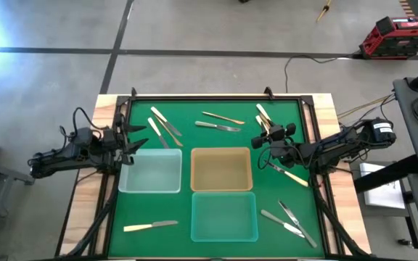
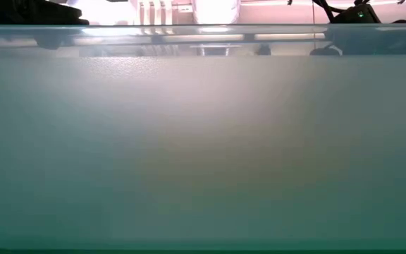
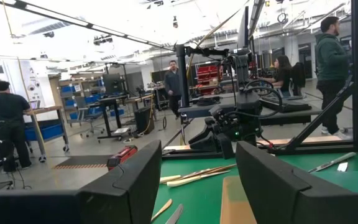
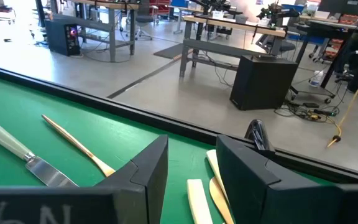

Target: Sort silverware by color (type)

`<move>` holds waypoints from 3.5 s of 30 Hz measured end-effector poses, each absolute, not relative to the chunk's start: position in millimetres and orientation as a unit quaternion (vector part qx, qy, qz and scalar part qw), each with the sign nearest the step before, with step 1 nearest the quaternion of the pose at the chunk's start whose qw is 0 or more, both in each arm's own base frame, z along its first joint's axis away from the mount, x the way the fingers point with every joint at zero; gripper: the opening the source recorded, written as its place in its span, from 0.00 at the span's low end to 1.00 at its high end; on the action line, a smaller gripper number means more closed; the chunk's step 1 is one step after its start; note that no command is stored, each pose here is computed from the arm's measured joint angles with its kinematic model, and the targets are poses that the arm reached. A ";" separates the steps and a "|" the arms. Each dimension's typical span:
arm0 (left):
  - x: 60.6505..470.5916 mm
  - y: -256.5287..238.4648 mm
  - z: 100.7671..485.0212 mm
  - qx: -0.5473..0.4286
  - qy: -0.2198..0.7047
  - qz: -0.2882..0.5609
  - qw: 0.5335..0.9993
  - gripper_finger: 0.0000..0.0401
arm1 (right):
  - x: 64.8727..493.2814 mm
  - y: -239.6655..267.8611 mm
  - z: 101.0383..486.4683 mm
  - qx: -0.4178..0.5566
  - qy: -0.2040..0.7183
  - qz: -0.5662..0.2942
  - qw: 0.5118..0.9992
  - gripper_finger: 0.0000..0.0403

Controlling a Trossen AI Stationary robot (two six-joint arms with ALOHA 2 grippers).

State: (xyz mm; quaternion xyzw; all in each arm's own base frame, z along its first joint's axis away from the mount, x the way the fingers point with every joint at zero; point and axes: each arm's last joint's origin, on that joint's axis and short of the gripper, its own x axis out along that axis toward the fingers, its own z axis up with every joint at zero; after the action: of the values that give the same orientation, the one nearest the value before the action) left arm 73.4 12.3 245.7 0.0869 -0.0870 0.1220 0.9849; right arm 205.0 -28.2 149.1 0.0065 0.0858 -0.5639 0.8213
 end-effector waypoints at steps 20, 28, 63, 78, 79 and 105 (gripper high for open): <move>73.4 12.3 245.7 0.087 -0.087 0.122 0.985 0.48 | 205.0 -28.2 149.2 0.007 0.086 -0.564 0.821 0.32; 73.4 12.3 245.7 0.087 -0.087 0.122 0.985 0.48 | 206.6 -28.4 148.6 0.015 0.093 -0.538 0.838 0.32; 73.4 12.3 245.7 0.087 -0.087 0.122 0.985 0.48 | 256.2 -79.4 211.7 0.271 0.195 -0.295 0.895 0.32; 73.4 12.3 245.7 0.087 -0.087 0.122 0.985 0.48 | 235.0 -105.9 286.5 0.307 0.583 -0.336 0.673 0.32; 73.4 12.3 245.7 0.087 -0.087 0.122 0.985 0.48 | 232.1 -103.5 286.2 0.316 0.606 -0.327 0.653 0.32; 73.4 12.3 245.7 0.087 -0.087 0.122 0.985 0.48 | 268.9 -157.1 204.1 0.336 0.654 -0.302 0.606 0.32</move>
State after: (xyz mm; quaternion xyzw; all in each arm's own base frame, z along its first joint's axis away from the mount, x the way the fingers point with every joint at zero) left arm 73.4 12.3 245.7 0.0870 -0.0867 0.1221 0.9849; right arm 268.9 -157.1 204.1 0.3363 0.6543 -0.3017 0.6064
